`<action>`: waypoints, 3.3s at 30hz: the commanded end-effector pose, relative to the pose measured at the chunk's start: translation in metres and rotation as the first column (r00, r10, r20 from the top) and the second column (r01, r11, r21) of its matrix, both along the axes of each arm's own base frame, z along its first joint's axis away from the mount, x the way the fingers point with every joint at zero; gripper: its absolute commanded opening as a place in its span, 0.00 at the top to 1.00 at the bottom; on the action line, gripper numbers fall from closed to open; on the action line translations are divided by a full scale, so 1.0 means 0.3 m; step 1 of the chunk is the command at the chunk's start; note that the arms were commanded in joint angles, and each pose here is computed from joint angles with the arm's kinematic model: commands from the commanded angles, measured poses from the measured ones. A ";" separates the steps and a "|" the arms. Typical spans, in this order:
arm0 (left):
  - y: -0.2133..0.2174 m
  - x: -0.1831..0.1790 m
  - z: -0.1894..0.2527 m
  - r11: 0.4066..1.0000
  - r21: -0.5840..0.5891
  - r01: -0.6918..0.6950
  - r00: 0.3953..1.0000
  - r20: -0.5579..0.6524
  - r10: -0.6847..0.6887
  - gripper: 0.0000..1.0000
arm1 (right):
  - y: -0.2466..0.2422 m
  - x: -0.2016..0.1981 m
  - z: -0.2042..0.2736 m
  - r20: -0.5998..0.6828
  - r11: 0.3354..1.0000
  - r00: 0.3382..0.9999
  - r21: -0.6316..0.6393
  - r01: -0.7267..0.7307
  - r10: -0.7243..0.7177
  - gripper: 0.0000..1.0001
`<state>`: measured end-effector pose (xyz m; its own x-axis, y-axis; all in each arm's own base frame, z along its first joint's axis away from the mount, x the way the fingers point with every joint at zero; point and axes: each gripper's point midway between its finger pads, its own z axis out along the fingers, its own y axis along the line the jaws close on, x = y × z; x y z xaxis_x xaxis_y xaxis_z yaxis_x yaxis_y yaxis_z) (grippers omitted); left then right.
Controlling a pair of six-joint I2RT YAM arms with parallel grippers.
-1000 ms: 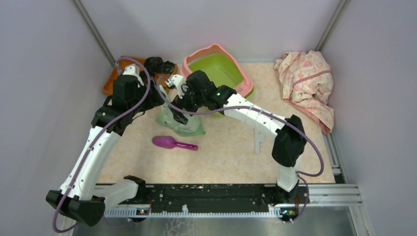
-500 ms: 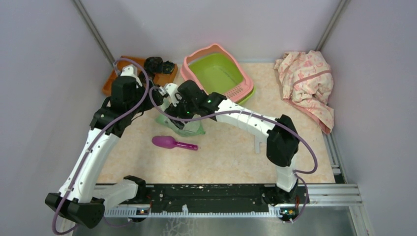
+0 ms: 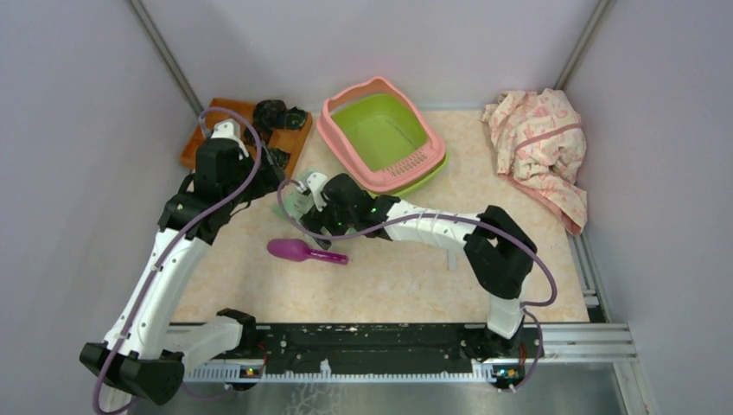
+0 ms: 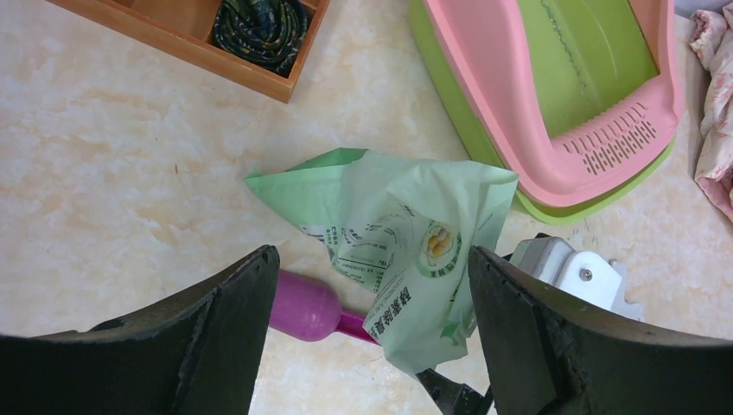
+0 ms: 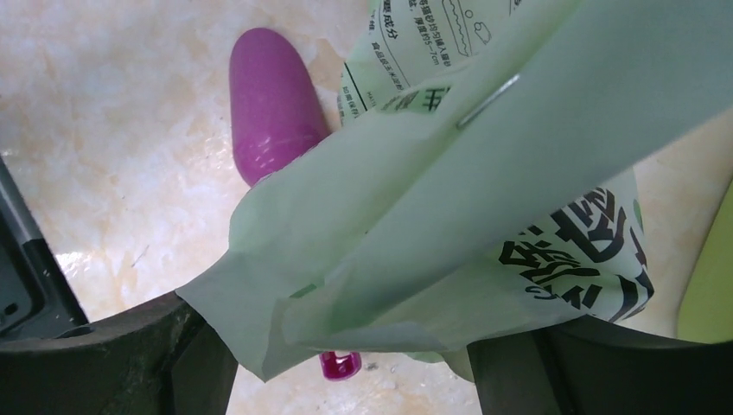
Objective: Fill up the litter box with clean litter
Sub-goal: Open the cat litter bag at the center of the board, then pick up the spatula from the center of the board.
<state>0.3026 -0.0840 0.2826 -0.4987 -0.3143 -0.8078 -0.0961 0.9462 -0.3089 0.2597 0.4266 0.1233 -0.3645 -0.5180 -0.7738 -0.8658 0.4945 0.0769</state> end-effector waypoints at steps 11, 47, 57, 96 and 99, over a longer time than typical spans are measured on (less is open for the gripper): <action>-0.002 0.006 0.020 1.000 -0.016 0.002 1.000 0.030 -0.002 0.14 | -0.156 0.198 -0.250 0.011 0.937 0.948 -0.151 0.316 -0.318 0.18; -0.021 0.028 0.036 0.999 -0.024 0.023 0.999 0.036 -0.023 0.15 | -0.206 -0.194 0.345 0.136 0.997 0.988 0.016 -0.072 0.069 0.18; 0.078 0.028 0.053 0.997 0.024 -0.080 0.996 0.043 0.079 0.01 | -0.097 -0.335 0.147 0.139 0.958 0.949 -0.081 -0.275 0.284 0.22; 0.108 0.014 -0.054 0.995 -0.075 -0.071 0.997 -0.009 0.071 0.03 | 0.069 -0.146 -0.270 -0.041 0.933 0.967 -0.257 -0.253 0.251 0.62; 0.107 0.012 -0.047 0.995 -0.074 -0.065 0.998 -0.002 0.065 0.03 | 0.052 -0.148 -0.257 -0.034 0.936 0.970 -0.258 -0.240 0.239 0.74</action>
